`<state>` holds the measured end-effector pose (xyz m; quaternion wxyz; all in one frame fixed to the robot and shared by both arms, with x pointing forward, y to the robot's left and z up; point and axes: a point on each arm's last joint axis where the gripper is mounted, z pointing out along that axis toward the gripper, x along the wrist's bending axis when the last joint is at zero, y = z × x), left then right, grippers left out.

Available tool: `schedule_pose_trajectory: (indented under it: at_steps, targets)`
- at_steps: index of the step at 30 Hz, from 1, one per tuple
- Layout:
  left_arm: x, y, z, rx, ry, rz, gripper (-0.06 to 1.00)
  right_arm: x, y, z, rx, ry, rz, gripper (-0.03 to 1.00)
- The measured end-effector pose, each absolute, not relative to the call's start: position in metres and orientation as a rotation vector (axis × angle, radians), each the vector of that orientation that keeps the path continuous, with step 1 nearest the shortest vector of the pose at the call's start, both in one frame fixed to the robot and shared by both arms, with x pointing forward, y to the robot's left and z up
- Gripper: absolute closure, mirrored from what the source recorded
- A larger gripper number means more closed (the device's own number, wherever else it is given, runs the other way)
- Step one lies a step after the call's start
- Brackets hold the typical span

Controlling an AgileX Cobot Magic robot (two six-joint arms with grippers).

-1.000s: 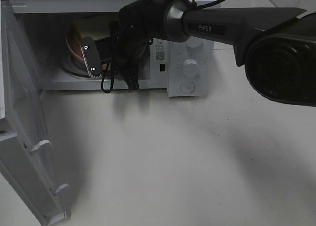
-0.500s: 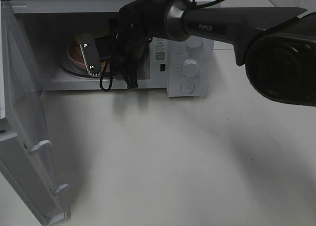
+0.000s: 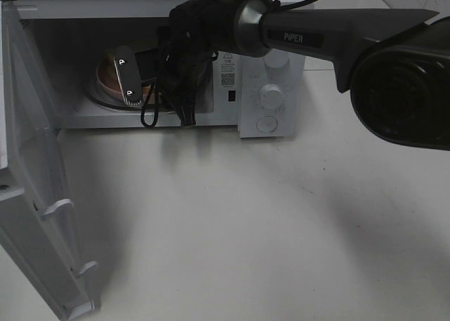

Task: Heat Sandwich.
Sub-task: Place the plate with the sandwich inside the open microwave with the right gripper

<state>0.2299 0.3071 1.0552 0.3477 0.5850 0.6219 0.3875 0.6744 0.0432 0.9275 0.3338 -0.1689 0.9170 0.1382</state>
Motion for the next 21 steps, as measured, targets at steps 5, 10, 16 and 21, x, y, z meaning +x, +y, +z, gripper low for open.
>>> schedule_pose_trajectory:
  at_steps: [5, 10, 16, 21]
  targets:
    - [0.23, 0.307, 1.055, 1.517, 1.613, 1.005, 0.22, 0.67, 0.042, 0.936, -0.393, 2.436, 0.361, 0.44]
    - [0.23, 0.307, 1.055, 1.517, 1.613, 1.005, 0.22, 0.663, 0.046, 0.945, -0.379, 2.447, 0.372, 0.44]
    - [0.23, 0.307, 1.055, 1.517, 1.613, 1.005, 0.22, 0.653, 0.048, 0.955, -0.37, 2.47, 0.376, 0.44]
    - [0.23, 0.307, 1.055, 1.517, 1.613, 1.005, 0.22, 0.641, 0.048, 0.951, -0.393, 2.509, 0.354, 0.44]
